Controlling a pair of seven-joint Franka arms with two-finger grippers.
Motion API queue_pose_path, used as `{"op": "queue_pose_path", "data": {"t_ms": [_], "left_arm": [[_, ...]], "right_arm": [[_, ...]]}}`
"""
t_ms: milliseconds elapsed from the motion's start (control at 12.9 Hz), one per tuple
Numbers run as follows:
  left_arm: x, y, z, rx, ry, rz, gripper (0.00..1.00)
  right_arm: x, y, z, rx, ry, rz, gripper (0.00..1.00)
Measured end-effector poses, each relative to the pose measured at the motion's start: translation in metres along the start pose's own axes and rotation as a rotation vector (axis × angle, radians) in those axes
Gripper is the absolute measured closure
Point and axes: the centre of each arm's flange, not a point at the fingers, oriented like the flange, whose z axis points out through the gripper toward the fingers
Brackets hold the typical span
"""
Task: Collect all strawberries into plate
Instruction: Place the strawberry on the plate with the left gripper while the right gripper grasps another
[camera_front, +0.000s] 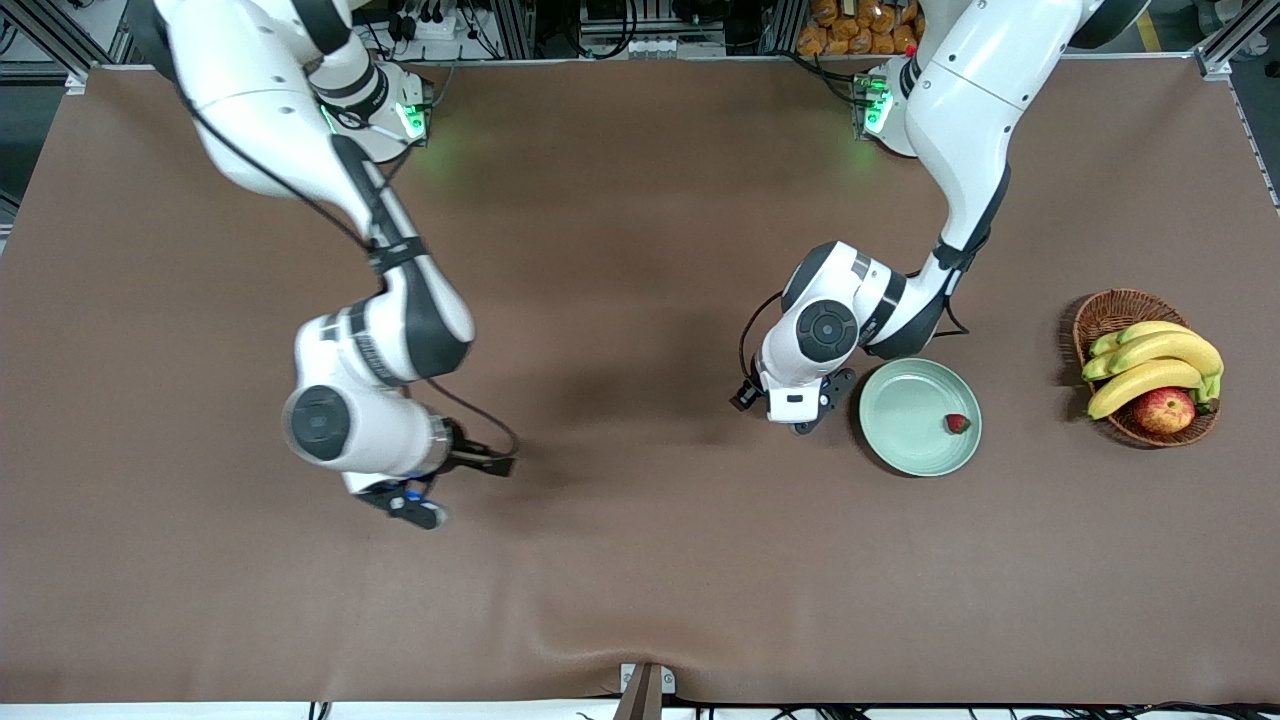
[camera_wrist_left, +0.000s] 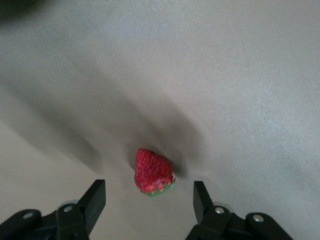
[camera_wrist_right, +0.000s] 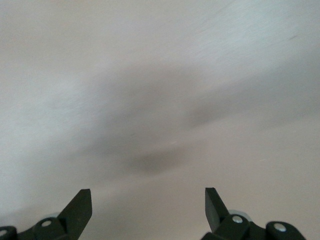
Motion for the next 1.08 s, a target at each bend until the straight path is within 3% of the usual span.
{"op": "queue_pose_path", "data": {"t_ms": [310, 464, 619, 1083], "left_arm": [[0.003, -0.003, 0.011, 0.023, 0.026, -0.005, 0.25], [0.006, -0.003, 0.012, 0.024, 0.028, -0.009, 0.43], [0.01, -0.002, 0.01, 0.017, 0.032, -0.013, 0.67], [0.028, 0.007, -0.039, -0.046, 0.065, 0.038, 0.68]], "right_arm": [[0.03, 0.089, -0.02, -0.05, 0.004, -0.087, 0.0], [0.044, 0.13, -0.021, -0.126, 0.018, -0.116, 0.0], [0.053, 0.157, -0.015, -0.186, 0.022, -0.137, 0.0], [0.072, 0.219, 0.007, -0.188, 0.042, -0.196, 0.01]]}}
